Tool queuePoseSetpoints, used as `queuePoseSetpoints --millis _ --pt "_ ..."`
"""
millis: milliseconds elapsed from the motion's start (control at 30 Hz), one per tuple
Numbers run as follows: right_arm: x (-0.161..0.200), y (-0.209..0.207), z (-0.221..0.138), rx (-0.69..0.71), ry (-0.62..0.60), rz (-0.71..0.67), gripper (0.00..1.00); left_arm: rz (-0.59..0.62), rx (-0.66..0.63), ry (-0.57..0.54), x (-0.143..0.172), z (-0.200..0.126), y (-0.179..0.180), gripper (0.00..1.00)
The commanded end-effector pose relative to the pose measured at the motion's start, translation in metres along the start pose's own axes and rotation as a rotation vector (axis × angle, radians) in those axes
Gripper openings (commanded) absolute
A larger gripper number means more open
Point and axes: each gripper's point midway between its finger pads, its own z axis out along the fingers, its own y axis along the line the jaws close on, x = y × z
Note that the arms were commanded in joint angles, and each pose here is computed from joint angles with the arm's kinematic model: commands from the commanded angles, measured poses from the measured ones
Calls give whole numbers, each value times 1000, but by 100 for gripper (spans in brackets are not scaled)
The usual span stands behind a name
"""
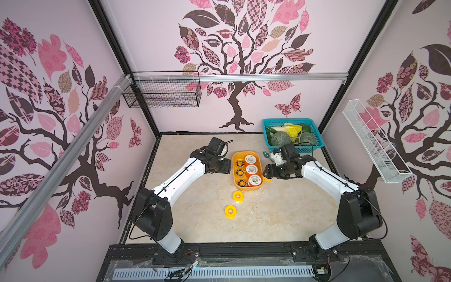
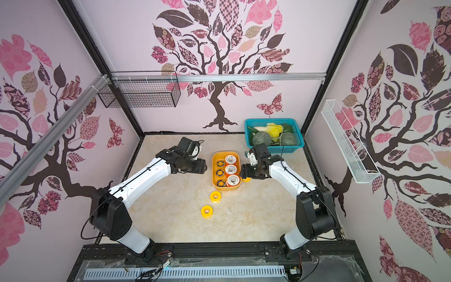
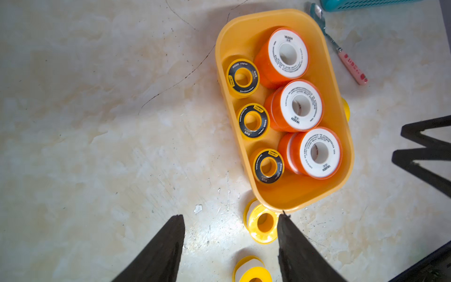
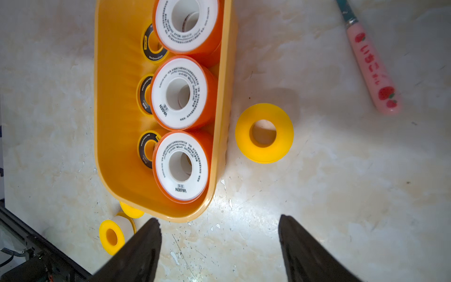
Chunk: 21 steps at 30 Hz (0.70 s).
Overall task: Put the sealing tape into the storage box
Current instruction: Place the sealing tape in the storage box, then pick up the sealing tape at the center of the board.
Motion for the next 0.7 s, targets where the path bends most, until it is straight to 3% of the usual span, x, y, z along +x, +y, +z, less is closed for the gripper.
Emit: queuePoseSetpoints --millis 0,400,667 --pt "-9 11 -10 -63 -48 -2 80 41 -24 -4 15 -15 2 66" --pt "6 3 6 -59 -6 19 80 111 -71 82 110 -5 -10 72" --pt "10 3 11 -74 4 37 81 270 -62 98 139 14 -41 85"
